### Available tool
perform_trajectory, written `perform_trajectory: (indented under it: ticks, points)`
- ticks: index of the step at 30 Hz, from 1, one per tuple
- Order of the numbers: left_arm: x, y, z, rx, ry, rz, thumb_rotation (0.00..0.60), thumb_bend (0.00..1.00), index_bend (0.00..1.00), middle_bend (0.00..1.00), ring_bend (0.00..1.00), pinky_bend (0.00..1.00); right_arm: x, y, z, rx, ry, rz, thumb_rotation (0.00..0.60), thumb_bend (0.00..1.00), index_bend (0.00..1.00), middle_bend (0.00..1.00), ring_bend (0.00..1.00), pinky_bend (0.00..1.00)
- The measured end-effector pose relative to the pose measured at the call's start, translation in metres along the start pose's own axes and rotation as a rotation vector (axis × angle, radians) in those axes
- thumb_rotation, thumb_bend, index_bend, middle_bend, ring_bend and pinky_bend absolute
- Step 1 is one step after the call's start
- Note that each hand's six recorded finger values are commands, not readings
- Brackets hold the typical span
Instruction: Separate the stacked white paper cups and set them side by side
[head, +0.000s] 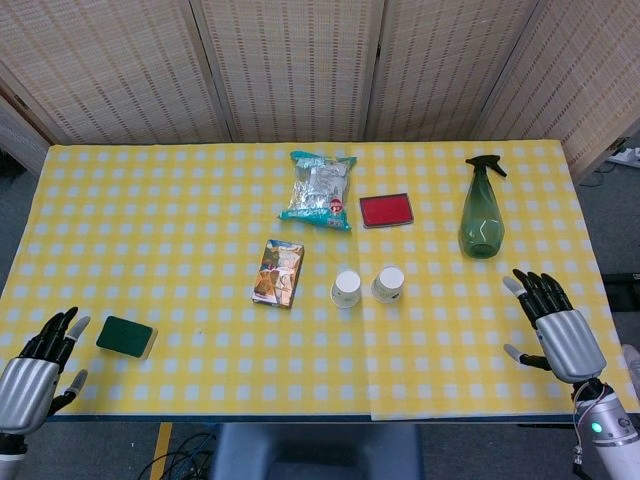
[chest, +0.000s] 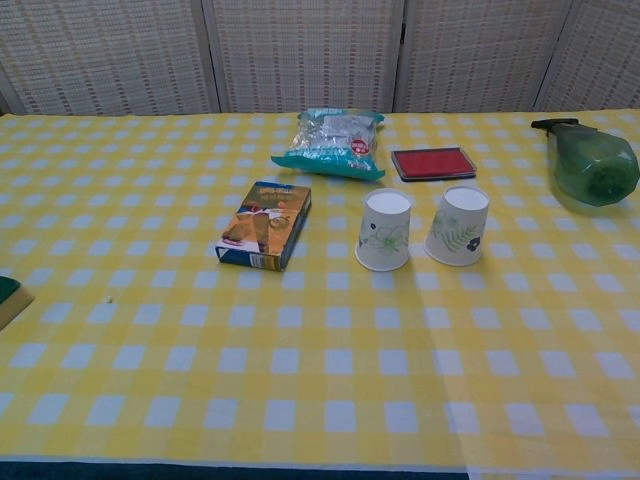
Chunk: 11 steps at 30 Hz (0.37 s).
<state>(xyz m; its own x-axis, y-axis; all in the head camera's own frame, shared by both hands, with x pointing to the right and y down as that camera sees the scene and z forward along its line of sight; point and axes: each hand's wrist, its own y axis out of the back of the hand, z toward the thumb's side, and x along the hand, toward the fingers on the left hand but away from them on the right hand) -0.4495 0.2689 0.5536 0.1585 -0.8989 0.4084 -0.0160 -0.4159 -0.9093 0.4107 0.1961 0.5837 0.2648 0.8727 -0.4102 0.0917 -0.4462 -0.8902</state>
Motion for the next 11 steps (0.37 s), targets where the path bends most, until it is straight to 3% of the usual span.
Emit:
perform_trajectory:
  ticks: [11]
  points:
    - [0.0002,-0.0041,-0.0010,0.002,-0.005,-0.004,0.600,0.38,0.02,0.00,0.04,0.23,-0.0045,-0.0028,0.0002,-0.018,-0.001,0.021,0.600,0.14,0.00,0.00,0.00,0.00]
